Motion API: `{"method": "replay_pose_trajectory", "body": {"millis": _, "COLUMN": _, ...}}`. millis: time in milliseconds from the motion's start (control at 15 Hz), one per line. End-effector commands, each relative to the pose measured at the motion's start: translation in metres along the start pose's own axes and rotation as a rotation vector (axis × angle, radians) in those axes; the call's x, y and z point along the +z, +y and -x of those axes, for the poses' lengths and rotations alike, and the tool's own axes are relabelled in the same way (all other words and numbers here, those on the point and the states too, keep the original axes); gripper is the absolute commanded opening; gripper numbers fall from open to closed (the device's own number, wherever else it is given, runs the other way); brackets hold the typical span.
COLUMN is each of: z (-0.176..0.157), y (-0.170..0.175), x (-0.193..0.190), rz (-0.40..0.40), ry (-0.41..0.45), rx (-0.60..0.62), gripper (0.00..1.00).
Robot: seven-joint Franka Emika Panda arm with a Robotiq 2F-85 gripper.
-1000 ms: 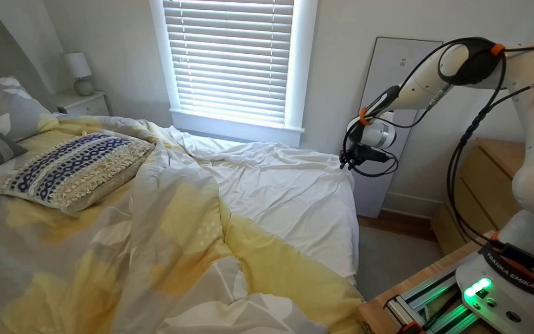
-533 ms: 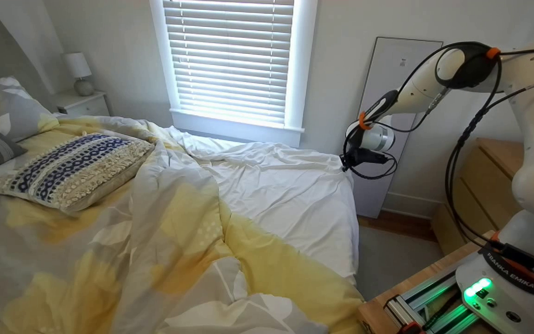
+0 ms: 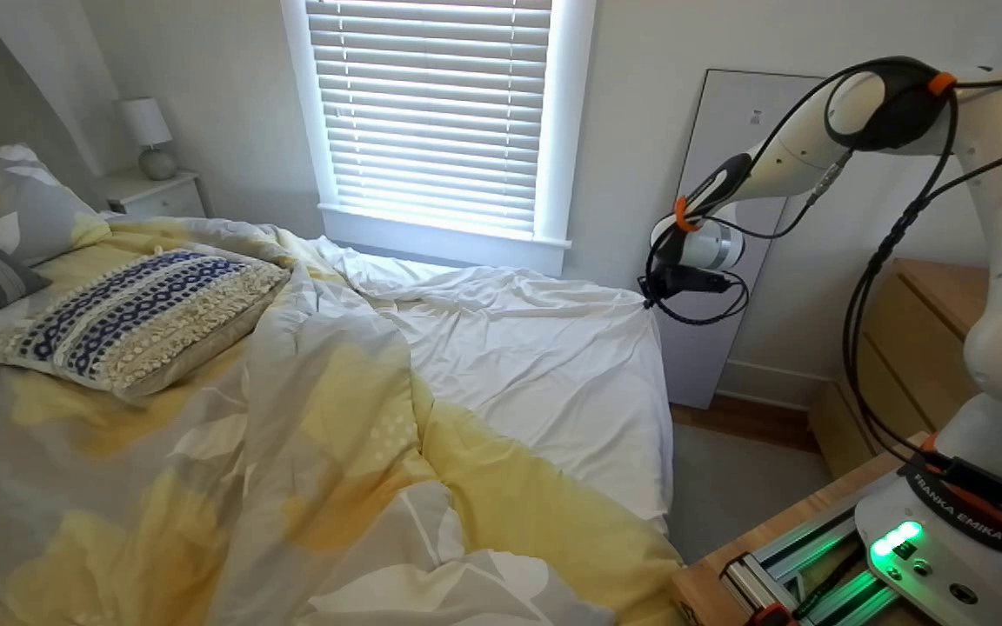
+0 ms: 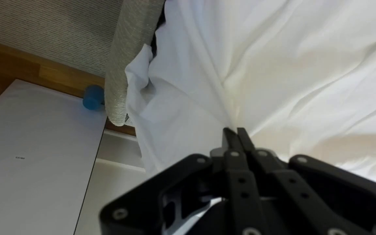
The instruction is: Pull the white bed sheet backwards
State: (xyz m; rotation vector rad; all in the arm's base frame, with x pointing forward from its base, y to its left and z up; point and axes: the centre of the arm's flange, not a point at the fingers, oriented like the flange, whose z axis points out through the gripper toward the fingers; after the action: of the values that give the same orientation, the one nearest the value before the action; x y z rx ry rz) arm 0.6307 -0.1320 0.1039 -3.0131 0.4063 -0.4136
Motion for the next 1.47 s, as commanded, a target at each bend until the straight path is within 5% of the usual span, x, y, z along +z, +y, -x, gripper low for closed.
{"method": "replay_pose_trajectory", "body": {"millis": 0, "z": 0.037, "y": -0.03, "x": -0.055, "rz": 0.027, "ry": -0.067, "rx": -0.034, "gripper": 0.0}}
{"method": "replay_pose_trajectory", "body": {"millis": 733, "z": 0.152, "y": -0.126, "x": -0.108, "rz": -0.032, "ry": -0.257, "rx": -0.3, "gripper": 0.0}}
{"method": "replay_pose_trajectory", "body": {"millis": 1400, "z": 0.194, "y": -0.157, "x": -0.126, "rz": -0.155, "ry": -0.431, "rx": -0.498, "gripper": 0.0}}
